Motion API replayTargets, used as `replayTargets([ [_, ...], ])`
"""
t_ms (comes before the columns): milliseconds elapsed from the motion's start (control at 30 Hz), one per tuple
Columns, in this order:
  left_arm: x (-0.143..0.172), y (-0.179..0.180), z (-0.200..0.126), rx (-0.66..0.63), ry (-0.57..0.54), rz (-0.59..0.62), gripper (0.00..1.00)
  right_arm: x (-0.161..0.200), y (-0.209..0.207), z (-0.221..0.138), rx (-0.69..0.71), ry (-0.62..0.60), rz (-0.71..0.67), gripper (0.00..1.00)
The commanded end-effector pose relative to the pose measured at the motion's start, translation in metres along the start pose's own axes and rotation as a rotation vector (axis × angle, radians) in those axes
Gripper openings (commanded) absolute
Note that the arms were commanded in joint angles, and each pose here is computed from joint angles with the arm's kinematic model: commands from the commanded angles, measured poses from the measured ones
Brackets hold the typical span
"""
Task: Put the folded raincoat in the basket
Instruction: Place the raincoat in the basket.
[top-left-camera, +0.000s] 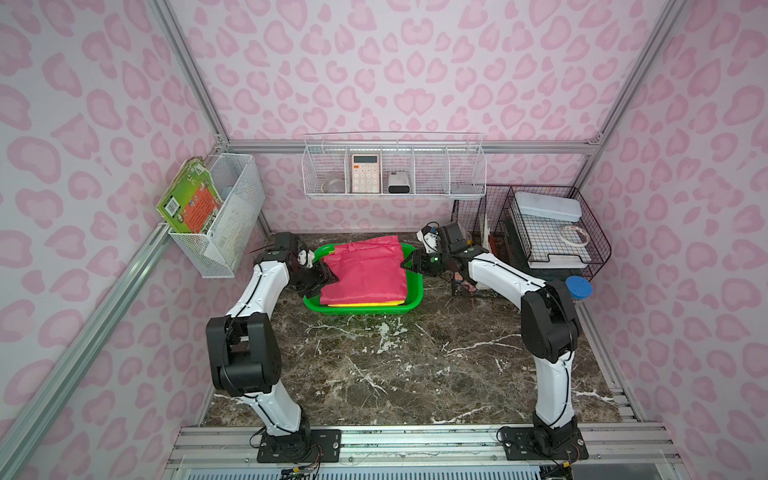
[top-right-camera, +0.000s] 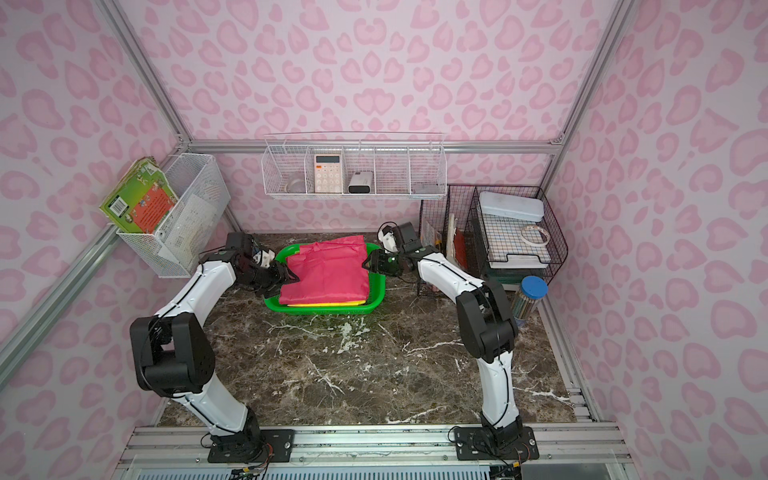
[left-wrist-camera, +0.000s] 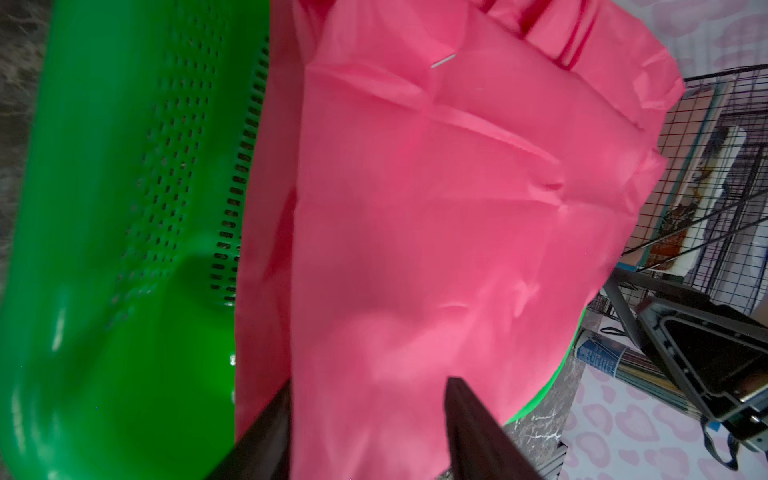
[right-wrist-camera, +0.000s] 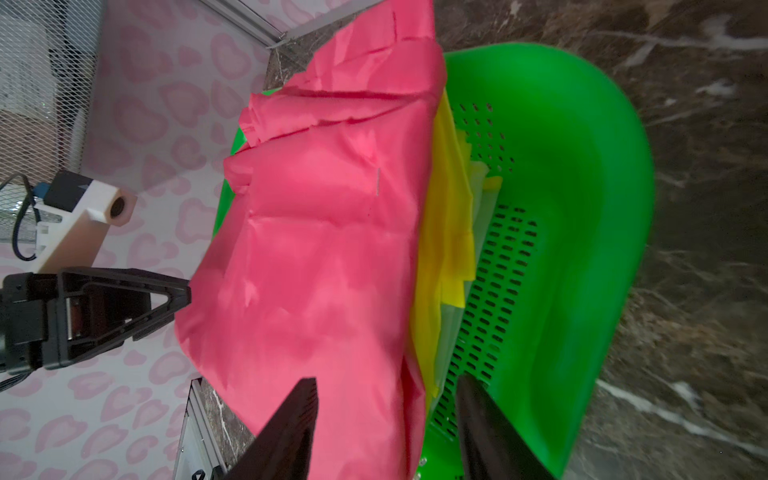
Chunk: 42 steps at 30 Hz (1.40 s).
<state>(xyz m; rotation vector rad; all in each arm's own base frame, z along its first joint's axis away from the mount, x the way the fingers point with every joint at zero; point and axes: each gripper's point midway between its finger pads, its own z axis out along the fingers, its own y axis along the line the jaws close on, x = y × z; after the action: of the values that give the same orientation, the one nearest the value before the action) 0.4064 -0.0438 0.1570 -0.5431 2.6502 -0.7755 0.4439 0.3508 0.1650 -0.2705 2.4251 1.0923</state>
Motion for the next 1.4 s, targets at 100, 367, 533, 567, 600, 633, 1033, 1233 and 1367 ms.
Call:
replayTargets([
  [100, -0.007, -0.018, -0.044, -0.024, -0.086, 0.072, 0.86, -0.016, 0.023, -0.034, 0.029, -0.077, -0.087, 0.58],
  [367, -0.011, -0.077, -0.037, 0.256, -0.06, 0.095, 0.99, -0.007, 0.073, -0.018, -0.071, -0.033, -0.157, 0.58],
  [533, -0.005, -0.094, -0.001, 0.276, 0.008, 0.118, 0.99, 0.016, 0.08, 0.019, -0.098, 0.046, -0.158, 0.58],
  [567, -0.004, -0.092, 0.009, 0.276, 0.024, 0.106, 0.99, 0.022, 0.076, 0.027, -0.098, 0.063, -0.144, 0.58],
  [600, -0.002, -0.089, 0.017, 0.279, 0.036, 0.092, 0.99, 0.028, 0.072, 0.034, -0.099, 0.078, -0.133, 0.57],
  [633, -0.001, -0.084, 0.026, 0.278, 0.046, 0.073, 0.99, 0.035, 0.066, 0.042, -0.1, 0.095, -0.118, 0.57],
  [1033, 0.042, -0.019, 0.081, 0.176, 0.139, -0.03, 0.99, 0.072, 0.035, 0.05, -0.074, 0.15, -0.074, 0.57],
  [1233, 0.006, -0.062, 0.041, 0.214, 0.054, 0.049, 0.99, 0.038, 0.067, 0.032, -0.104, 0.093, -0.142, 0.57],
  [1367, -0.016, -0.088, 0.026, 0.262, 0.025, 0.078, 0.99, 0.022, 0.082, 0.023, -0.128, 0.058, -0.161, 0.57],
])
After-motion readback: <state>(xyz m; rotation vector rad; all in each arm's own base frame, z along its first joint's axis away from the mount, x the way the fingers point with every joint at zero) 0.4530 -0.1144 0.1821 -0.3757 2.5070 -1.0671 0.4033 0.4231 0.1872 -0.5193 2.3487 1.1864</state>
